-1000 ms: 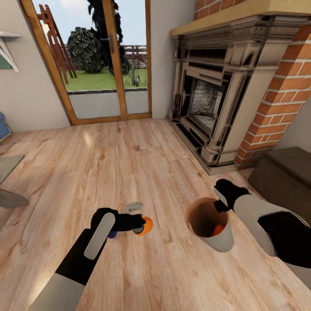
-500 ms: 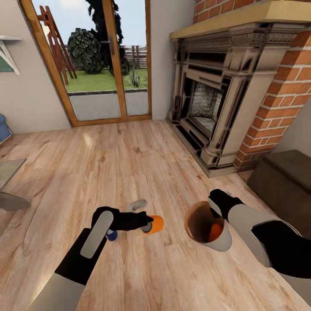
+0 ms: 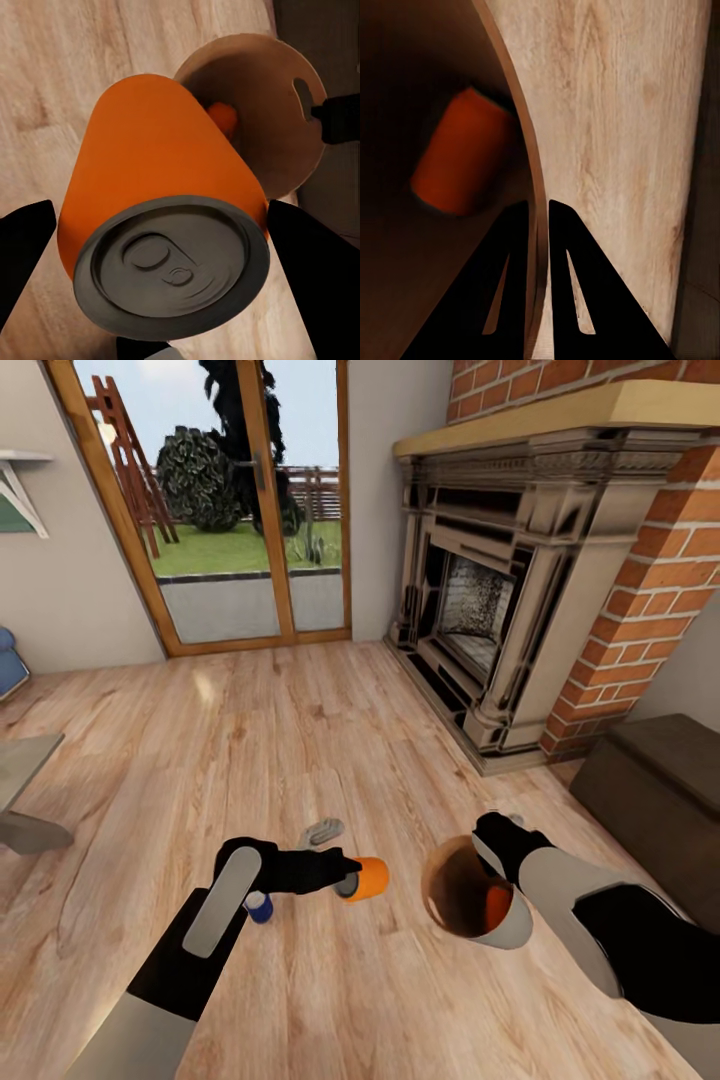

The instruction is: Put the three can of soda from the living room inside the tash can in the kitchen.

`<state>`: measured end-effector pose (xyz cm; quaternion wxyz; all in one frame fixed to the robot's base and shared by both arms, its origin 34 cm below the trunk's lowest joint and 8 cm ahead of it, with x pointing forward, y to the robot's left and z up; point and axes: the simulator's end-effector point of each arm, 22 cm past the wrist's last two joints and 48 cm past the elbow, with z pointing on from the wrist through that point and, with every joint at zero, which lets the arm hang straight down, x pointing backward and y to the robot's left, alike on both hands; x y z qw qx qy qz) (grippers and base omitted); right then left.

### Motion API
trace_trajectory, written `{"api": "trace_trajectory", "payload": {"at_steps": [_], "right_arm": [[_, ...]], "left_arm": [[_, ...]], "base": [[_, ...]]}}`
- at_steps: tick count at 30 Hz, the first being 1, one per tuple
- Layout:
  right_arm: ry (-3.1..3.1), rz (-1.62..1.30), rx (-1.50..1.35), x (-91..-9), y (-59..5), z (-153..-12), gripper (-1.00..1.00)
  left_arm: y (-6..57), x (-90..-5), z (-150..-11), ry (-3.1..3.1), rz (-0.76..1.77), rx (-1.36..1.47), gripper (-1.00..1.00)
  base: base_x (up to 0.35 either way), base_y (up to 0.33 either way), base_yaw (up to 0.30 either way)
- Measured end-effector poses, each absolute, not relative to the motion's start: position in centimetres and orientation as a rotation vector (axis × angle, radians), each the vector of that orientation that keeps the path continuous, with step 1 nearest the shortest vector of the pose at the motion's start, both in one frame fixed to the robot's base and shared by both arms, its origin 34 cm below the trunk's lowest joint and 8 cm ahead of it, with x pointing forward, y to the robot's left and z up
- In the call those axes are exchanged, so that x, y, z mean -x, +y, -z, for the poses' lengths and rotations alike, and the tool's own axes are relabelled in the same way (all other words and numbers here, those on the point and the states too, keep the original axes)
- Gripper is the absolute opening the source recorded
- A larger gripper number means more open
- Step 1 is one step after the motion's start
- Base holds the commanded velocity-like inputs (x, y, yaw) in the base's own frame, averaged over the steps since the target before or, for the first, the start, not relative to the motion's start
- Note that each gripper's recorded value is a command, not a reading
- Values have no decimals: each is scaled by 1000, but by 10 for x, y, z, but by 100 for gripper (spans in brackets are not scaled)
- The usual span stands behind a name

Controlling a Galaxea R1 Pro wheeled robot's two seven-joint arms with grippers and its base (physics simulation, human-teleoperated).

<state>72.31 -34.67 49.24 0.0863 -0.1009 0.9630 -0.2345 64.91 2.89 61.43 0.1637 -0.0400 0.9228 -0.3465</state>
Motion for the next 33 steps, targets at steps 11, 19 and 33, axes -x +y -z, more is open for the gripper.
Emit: {"api": "trace_trajectory", "payload": {"at_steps": [11,19,33], "right_arm": [[2836,719,302,-725,-339,-508,-100],[2828,698,336,-728,-318,-522,-100],[2825,637,352,-734,-288,-548,-100]], "left_arm": [[22,-658,-661,2570,1030,89,-100],[19,-659,-678,2570,1037,82,-100],[-1,-649,-703,2592,1050,10,-100]], "base": [[0,0,0],[0,0,0],[0,0,0]]}}
